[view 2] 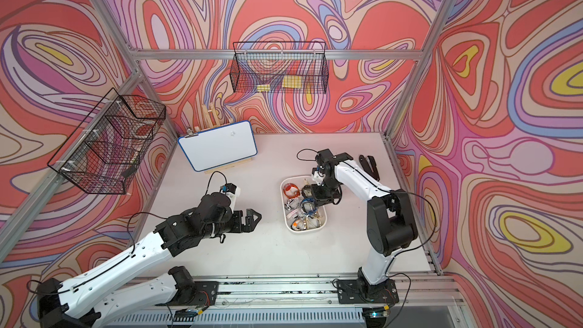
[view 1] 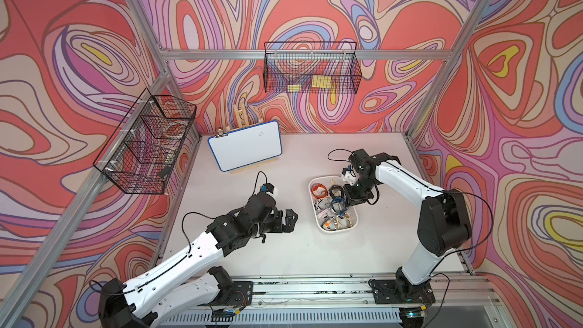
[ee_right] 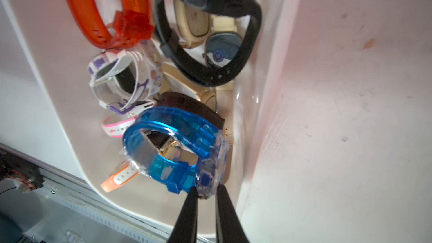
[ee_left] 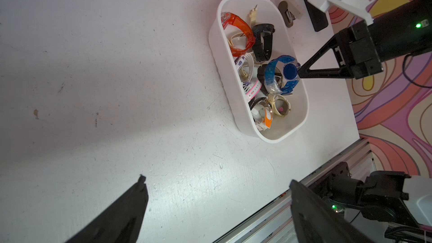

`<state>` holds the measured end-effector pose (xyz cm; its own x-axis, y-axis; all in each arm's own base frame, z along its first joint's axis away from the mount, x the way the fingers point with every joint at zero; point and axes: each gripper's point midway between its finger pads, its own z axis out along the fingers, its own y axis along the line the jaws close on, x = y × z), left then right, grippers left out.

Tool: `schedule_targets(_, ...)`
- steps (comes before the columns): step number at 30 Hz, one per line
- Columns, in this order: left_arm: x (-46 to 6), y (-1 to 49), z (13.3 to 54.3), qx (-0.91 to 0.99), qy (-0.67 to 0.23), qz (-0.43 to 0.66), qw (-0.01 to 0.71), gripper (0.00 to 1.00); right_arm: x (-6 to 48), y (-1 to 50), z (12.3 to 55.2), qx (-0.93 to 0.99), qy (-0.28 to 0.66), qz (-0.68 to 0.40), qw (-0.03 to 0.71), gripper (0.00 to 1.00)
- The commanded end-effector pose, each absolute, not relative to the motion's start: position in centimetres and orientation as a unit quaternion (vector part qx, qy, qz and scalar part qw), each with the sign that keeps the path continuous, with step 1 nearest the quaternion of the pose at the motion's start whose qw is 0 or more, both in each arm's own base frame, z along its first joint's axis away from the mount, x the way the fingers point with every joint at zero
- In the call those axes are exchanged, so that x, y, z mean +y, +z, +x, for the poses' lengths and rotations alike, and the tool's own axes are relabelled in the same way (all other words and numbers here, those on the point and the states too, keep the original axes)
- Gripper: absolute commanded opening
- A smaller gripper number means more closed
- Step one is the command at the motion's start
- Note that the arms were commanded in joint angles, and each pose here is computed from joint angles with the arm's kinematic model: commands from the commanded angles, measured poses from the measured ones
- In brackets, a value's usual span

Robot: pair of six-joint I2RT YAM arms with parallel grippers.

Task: Put the watch into the storage box
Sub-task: Place the watch in the storage box.

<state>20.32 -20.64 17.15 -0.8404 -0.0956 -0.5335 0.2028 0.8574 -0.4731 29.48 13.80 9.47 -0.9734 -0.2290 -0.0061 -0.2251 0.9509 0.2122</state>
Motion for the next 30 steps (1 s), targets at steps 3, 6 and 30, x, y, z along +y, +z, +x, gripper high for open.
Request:
schedule_targets(3, -20.9, 16.2, 20.3, 0.924, -0.266, 0.037, 0.271, 1.0, 12.1, 8.4, 30.4, -0.991, -0.052, 0.119, 0.023, 0.0)
schedule_targets(6, -21.0, 16.1, 20.2, 0.924, -0.268, 0.039, 0.269, 1.0, 11.8, 7.7, 30.6, -0.991, -0.039, 0.121, 0.033, 0.0)
schedule_targets(30, -20.8, 16.5, 20.5, 0.925, -0.259, 0.039, 0.274, 1.0, 16.5, 16.0, 31.0, -0.967, -0.191, 0.135, -0.1, 0.98)
